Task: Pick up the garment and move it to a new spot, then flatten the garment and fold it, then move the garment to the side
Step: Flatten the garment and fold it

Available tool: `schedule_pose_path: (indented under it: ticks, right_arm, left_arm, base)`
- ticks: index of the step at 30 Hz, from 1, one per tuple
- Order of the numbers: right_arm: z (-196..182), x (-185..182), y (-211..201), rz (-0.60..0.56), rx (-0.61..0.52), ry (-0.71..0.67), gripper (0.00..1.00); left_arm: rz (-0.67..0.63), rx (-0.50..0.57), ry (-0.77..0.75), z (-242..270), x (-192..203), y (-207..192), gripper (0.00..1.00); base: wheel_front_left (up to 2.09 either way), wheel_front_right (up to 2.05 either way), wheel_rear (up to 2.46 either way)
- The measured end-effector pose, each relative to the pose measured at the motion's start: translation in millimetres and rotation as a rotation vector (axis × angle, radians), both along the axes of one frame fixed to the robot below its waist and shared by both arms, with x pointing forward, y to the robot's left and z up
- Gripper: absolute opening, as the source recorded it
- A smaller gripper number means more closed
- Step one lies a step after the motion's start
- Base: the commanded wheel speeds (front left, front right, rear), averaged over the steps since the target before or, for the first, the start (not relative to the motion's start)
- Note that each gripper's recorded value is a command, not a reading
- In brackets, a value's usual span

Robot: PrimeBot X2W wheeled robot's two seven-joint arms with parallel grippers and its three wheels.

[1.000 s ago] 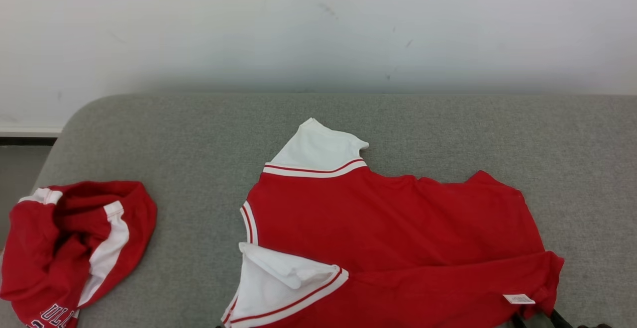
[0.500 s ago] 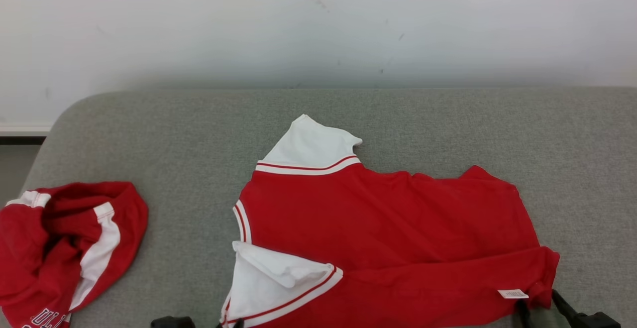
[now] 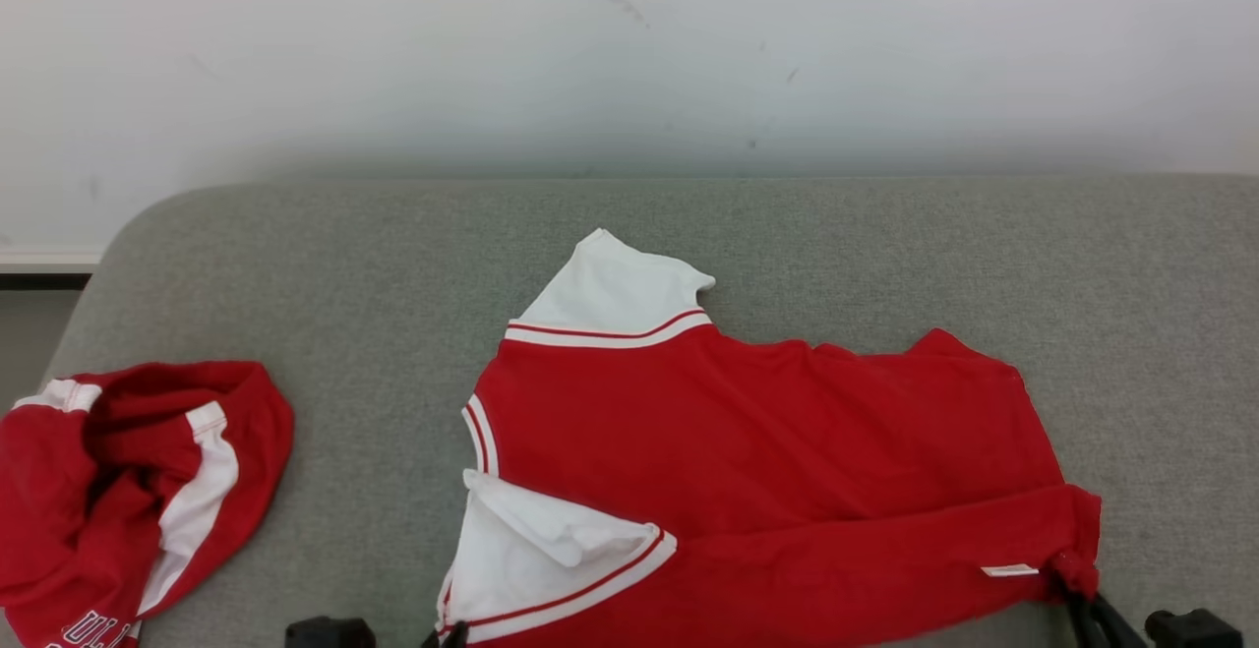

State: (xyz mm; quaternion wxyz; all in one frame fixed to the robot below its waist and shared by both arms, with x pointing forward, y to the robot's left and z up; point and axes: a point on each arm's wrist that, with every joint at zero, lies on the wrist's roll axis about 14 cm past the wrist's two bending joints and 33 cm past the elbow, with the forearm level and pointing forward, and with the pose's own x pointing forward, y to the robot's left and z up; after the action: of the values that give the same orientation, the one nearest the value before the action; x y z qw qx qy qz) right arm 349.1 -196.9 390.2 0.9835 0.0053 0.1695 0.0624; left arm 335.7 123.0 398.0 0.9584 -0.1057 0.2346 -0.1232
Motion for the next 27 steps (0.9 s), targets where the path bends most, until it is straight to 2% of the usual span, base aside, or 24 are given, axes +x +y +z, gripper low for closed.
schedule_pose_path:
  ticks: [4, 8, 15, 22, 27]
  right_arm:
    - [12, 4, -2, -0.017, 0.055, -0.015, 0.0]
    - [23, 0, -20, -0.009, 0.05, 0.005, 0.0]
    - [23, -32, -30, 0.041, 0.078, 0.174, 0.0]
    - [12, -70, -31, 0.079, 0.114, 0.352, 0.0]
    - [1, -85, -29, 0.078, 0.129, 0.423, 0.01]
  left_arm:
    - [0.005, 0.013, -0.023, 7, 3, 8, 0.0]
    - [0.004, 0.028, -0.029, 12, 3, 14, 0.0]
    - [-0.01, 0.067, 0.011, 15, -6, 26, 0.0]
    - [-0.055, 0.084, 0.165, -4, -38, 24, 0.0]
    - [-0.073, 0.083, 0.235, -12, -52, 20, 0.0]
  base:
    - [0.0, 0.0, 0.0]
    - [0.0, 0.0, 0.0]
    - [0.0, 0.0, 0.0]
    - [0.0, 0.0, 0.0]
    - [0.0, 0.0, 0.0]
